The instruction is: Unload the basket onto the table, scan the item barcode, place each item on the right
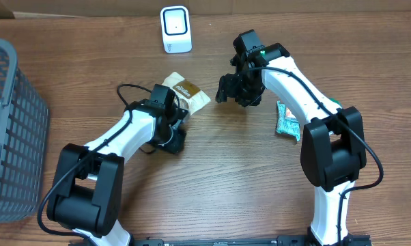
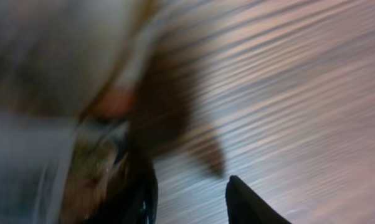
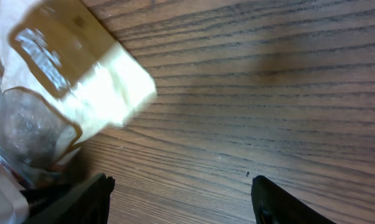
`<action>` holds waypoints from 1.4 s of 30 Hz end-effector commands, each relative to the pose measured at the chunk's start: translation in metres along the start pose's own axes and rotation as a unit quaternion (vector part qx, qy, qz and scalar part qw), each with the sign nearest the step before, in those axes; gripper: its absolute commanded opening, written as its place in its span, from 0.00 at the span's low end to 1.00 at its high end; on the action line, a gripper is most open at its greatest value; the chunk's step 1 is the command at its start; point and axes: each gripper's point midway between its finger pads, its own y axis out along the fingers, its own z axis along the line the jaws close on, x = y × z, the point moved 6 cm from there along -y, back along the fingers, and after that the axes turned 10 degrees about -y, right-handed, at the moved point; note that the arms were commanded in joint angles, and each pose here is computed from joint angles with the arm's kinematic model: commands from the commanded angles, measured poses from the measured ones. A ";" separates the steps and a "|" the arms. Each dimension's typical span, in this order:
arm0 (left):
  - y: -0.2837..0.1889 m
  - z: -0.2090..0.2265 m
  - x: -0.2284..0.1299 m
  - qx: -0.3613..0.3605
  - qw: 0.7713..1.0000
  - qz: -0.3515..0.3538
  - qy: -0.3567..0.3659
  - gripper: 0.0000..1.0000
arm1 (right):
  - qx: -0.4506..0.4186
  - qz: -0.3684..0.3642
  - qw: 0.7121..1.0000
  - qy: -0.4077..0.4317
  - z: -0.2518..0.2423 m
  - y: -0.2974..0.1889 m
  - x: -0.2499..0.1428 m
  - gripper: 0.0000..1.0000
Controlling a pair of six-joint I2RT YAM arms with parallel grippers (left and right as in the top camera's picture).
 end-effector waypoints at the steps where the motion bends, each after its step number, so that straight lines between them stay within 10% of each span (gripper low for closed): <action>1: -0.008 0.079 -0.019 0.237 0.957 0.009 -0.166 0.45 | -0.001 -0.002 1.000 0.001 0.000 0.003 0.002 0.70; 6: -0.013 0.110 -0.013 0.219 0.944 -0.018 -0.244 0.47 | 0.003 -0.005 1.000 -0.021 0.006 0.005 0.003 0.70; 13: -0.058 0.070 0.031 0.070 0.977 -0.094 -0.180 0.44 | -0.002 -0.025 0.995 -0.097 0.016 0.007 0.008 0.74; 21: -0.127 0.021 0.064 -0.037 0.964 -0.231 -0.128 0.53 | -0.027 -0.014 0.998 -0.050 -0.031 -0.006 0.011 0.76; 42: -0.005 -0.011 0.139 -0.028 0.962 -0.271 -0.034 0.58 | -0.037 0.020 0.999 0.007 -0.071 -0.018 0.000 0.78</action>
